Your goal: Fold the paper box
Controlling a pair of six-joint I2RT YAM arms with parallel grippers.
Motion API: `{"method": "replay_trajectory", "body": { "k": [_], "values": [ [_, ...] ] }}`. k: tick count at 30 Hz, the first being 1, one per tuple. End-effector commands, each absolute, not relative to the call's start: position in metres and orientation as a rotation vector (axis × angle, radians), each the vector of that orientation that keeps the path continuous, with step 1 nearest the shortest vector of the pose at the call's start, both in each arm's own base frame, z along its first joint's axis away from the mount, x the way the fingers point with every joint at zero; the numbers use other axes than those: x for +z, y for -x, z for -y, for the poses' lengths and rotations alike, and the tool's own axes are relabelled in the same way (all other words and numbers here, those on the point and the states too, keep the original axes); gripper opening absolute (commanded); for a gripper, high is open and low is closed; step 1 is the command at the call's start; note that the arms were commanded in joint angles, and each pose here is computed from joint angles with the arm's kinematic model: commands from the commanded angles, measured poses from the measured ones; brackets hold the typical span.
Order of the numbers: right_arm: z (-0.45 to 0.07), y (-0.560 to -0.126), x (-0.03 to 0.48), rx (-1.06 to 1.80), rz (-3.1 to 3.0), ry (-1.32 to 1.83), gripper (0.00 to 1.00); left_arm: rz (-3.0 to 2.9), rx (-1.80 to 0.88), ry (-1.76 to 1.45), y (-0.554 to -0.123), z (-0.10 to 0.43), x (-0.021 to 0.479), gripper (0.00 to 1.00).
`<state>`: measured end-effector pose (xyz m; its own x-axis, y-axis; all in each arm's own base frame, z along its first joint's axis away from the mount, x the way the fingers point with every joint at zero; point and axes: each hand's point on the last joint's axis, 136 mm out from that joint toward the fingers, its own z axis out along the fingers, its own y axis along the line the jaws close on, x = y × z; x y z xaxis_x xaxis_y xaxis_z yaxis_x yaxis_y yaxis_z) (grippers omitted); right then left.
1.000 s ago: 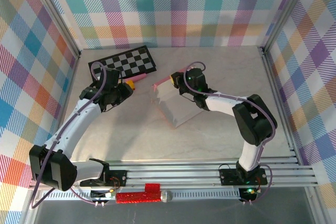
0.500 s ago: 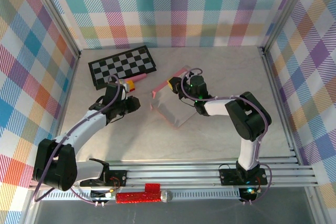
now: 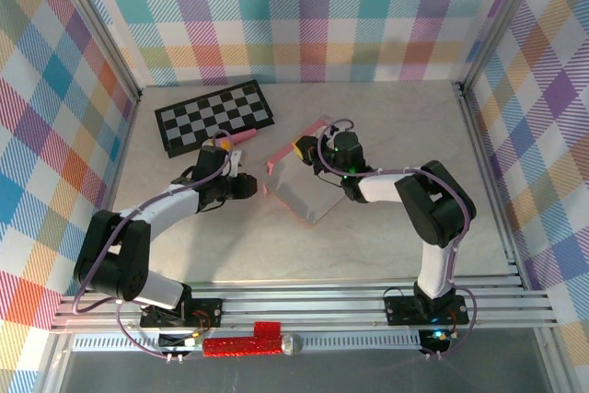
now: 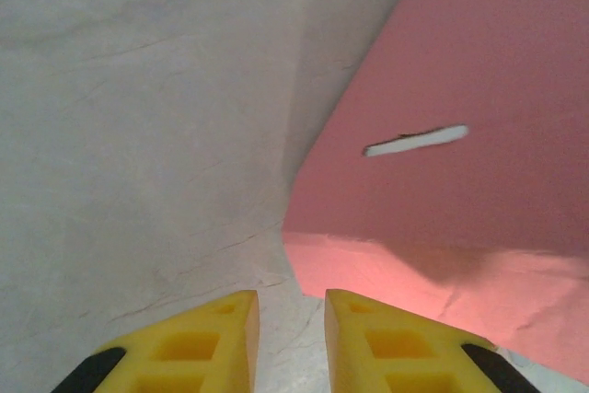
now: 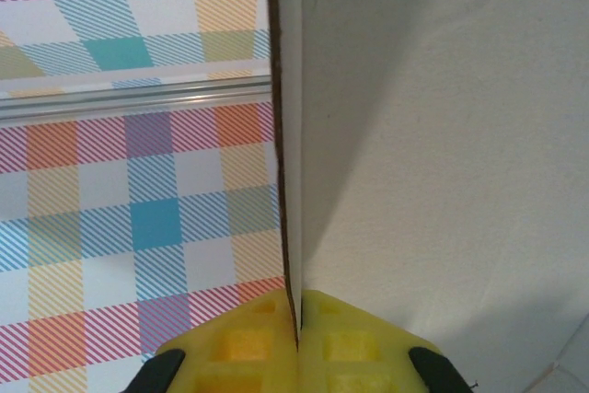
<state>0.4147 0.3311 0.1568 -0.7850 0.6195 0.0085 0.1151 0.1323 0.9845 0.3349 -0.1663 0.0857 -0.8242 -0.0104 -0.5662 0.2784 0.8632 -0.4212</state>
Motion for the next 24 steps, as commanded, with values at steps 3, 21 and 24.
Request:
{"method": "replay_trajectory", "body": {
  "k": [3, 21, 24],
  "values": [
    [-0.336, -0.419, 0.153, 1.681, -2.055, -0.686, 0.00, -2.309, -0.695, -0.427, -0.346, 0.188, 0.105, 0.26],
    [-0.339, -0.423, 0.155, 1.689, -2.059, -0.707, 0.00, -2.222, -0.703, -0.560, -0.344, 0.219, 0.108, 0.29],
    [-0.339, -0.422, 0.154, 1.692, -2.064, -0.711, 0.00, -2.227, -0.665, -0.551, -0.349, 0.218, 0.107, 0.29]
  ]
}}
